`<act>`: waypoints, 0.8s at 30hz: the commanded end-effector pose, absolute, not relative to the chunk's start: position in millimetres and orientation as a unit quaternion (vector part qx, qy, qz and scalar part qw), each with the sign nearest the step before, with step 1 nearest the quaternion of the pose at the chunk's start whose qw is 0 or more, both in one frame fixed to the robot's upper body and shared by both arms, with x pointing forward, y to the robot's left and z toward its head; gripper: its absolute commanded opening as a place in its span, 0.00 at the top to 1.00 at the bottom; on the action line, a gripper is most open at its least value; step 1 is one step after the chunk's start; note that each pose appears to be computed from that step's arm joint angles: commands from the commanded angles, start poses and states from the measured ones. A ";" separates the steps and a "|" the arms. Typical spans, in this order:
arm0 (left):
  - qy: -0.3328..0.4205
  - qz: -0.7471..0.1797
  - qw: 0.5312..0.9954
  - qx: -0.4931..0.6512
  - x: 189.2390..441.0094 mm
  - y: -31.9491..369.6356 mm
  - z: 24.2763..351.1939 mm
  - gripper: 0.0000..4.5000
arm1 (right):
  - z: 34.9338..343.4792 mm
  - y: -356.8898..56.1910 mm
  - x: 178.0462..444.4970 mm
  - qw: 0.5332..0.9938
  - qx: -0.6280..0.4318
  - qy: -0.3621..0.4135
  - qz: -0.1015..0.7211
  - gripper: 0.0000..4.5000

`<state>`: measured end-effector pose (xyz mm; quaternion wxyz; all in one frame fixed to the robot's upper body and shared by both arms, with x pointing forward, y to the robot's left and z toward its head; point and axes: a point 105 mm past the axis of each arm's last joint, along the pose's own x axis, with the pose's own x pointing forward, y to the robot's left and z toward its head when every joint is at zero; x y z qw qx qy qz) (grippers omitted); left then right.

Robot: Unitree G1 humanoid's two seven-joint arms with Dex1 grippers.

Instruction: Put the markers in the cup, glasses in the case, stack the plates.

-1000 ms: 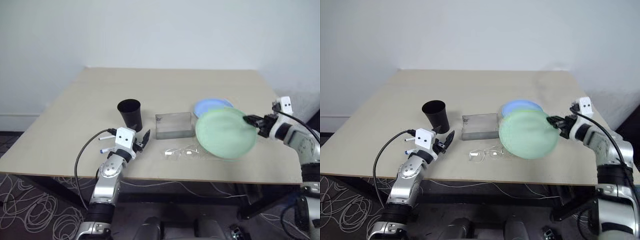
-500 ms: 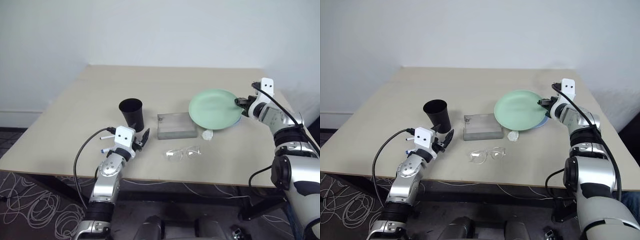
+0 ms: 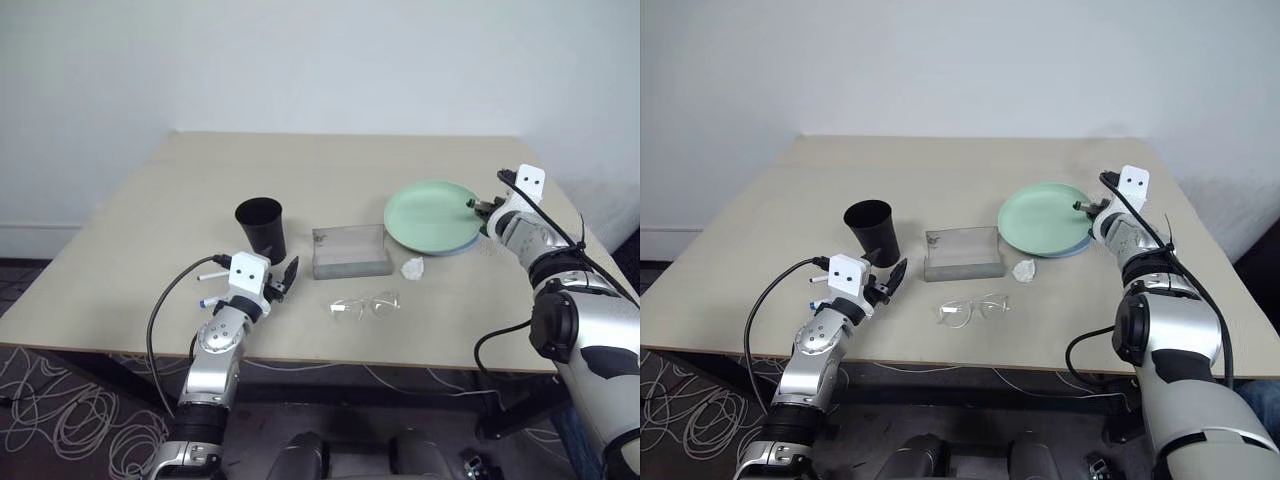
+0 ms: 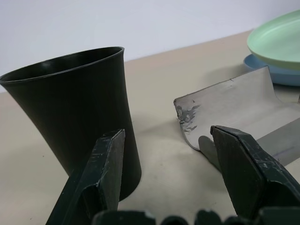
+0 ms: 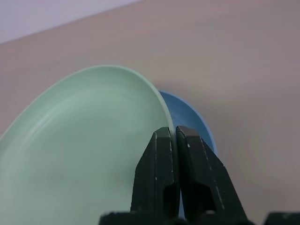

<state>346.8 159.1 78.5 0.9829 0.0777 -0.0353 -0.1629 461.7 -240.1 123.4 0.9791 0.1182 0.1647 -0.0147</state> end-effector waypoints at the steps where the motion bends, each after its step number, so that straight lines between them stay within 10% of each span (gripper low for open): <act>1: -0.065 -0.160 0.981 0.086 347.7 158.7 95.6 0.31 | 157.0 -240.0 471.5 0.984 0.131 0.114 -0.026 0.68; 4: -0.065 -0.159 0.981 0.086 347.4 159.2 95.4 0.31 | 160.0 -238.5 472.5 0.984 0.137 0.107 -0.024 0.47; 11: -0.064 -0.159 0.981 0.086 347.7 159.0 95.3 0.31 | 172.2 -219.9 474.9 0.989 0.114 0.085 0.053 0.47; 24: -0.066 -0.165 0.980 0.089 351.0 157.5 97.2 0.31 | 158.3 -150.7 422.4 0.893 -0.019 0.111 0.435 0.47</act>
